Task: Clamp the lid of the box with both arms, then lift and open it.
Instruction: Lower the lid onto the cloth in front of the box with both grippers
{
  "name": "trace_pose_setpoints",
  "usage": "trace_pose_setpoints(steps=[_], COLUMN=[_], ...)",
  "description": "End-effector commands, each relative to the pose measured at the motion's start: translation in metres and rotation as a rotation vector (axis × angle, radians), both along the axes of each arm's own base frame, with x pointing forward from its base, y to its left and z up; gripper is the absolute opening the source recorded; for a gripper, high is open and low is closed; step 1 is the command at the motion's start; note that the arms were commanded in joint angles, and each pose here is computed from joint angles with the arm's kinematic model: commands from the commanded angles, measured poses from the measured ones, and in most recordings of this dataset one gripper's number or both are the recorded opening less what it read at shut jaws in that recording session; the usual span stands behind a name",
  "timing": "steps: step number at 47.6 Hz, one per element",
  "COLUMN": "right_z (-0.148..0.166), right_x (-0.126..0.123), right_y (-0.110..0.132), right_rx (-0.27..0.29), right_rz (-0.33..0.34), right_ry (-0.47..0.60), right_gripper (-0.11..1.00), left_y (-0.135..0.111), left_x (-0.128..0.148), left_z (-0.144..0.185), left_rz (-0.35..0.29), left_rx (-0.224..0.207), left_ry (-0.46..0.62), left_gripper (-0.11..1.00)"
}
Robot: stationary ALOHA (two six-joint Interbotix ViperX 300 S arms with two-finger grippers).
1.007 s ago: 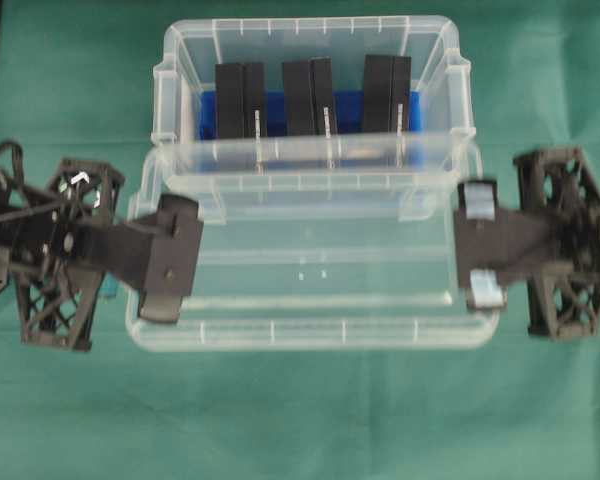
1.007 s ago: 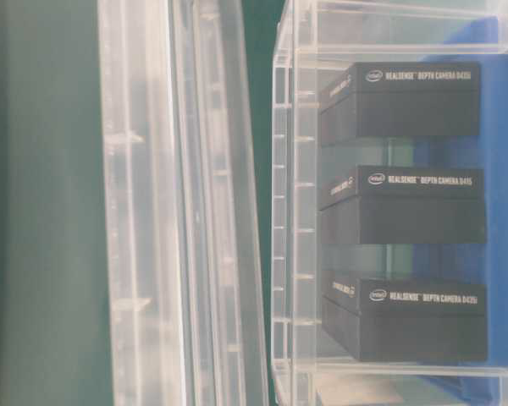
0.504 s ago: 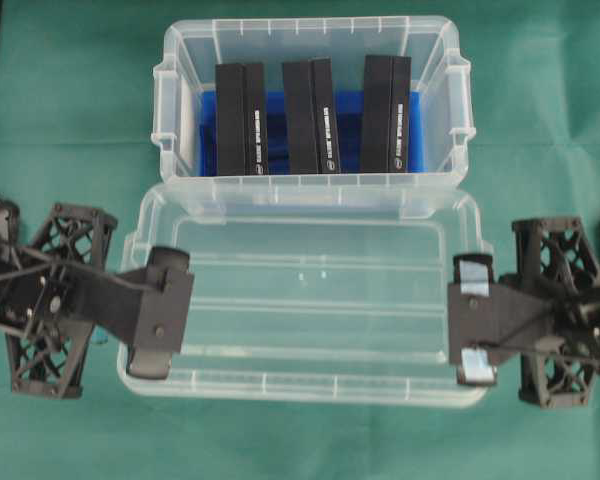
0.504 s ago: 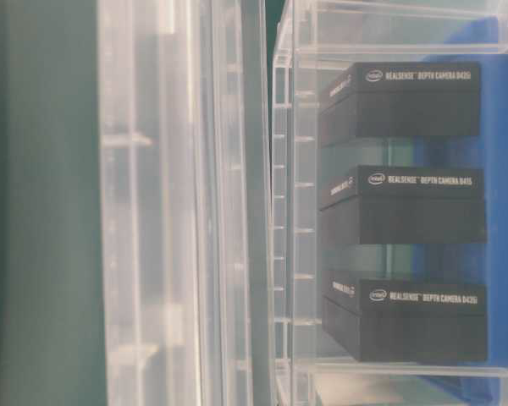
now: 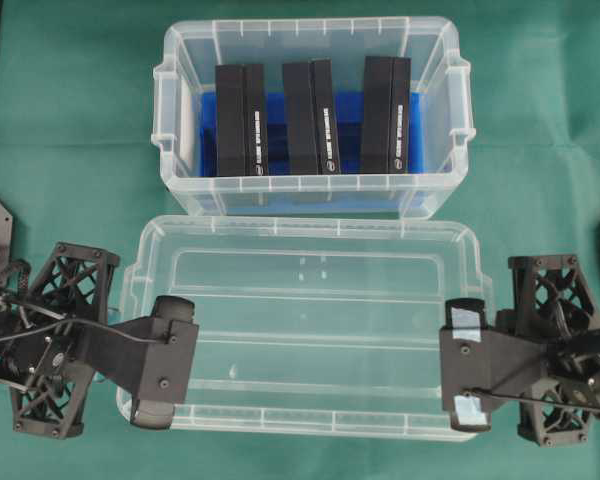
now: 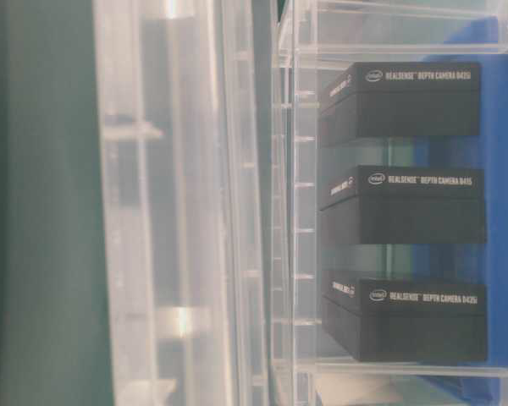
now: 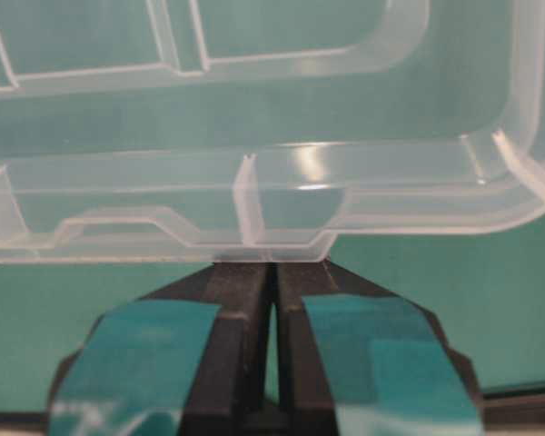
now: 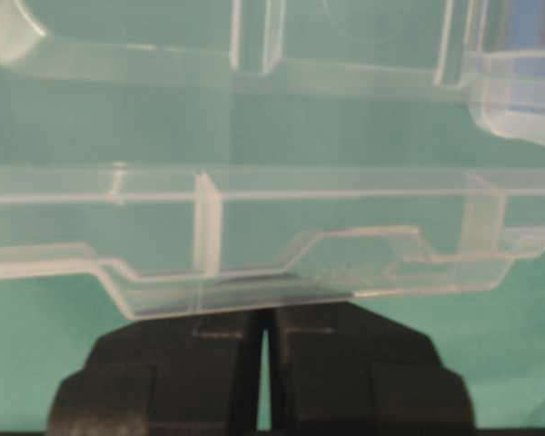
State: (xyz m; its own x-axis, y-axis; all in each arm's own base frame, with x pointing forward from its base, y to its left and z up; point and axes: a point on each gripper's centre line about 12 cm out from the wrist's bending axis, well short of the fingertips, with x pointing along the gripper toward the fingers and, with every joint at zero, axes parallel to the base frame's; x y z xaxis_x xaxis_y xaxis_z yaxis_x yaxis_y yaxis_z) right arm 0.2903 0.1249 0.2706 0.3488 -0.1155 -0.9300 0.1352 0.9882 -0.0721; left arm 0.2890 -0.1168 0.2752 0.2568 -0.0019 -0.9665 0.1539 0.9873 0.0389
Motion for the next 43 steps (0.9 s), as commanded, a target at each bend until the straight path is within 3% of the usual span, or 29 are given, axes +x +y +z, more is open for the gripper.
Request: trace_pose_setpoints(steps=[1, 20, 43], right_z=[0.029, 0.005, -0.05], right_x=[0.018, 0.014, 0.013], right_y=[-0.002, -0.005, -0.001], right_rx=[0.016, -0.008, 0.016], right_rz=[-0.011, -0.002, 0.017], right_ry=[-0.111, -0.067, -0.049], right_gripper=[0.0, 0.0, 0.0], left_y=[0.005, 0.003, 0.004], left_x=[0.021, 0.025, 0.02], left_z=[0.036, 0.012, -0.035], left_rz=[0.025, 0.048, 0.06], left_rx=[-0.013, -0.012, -0.018], left_ry=[-0.15, -0.119, -0.096], left_gripper=[-0.01, 0.0, 0.0])
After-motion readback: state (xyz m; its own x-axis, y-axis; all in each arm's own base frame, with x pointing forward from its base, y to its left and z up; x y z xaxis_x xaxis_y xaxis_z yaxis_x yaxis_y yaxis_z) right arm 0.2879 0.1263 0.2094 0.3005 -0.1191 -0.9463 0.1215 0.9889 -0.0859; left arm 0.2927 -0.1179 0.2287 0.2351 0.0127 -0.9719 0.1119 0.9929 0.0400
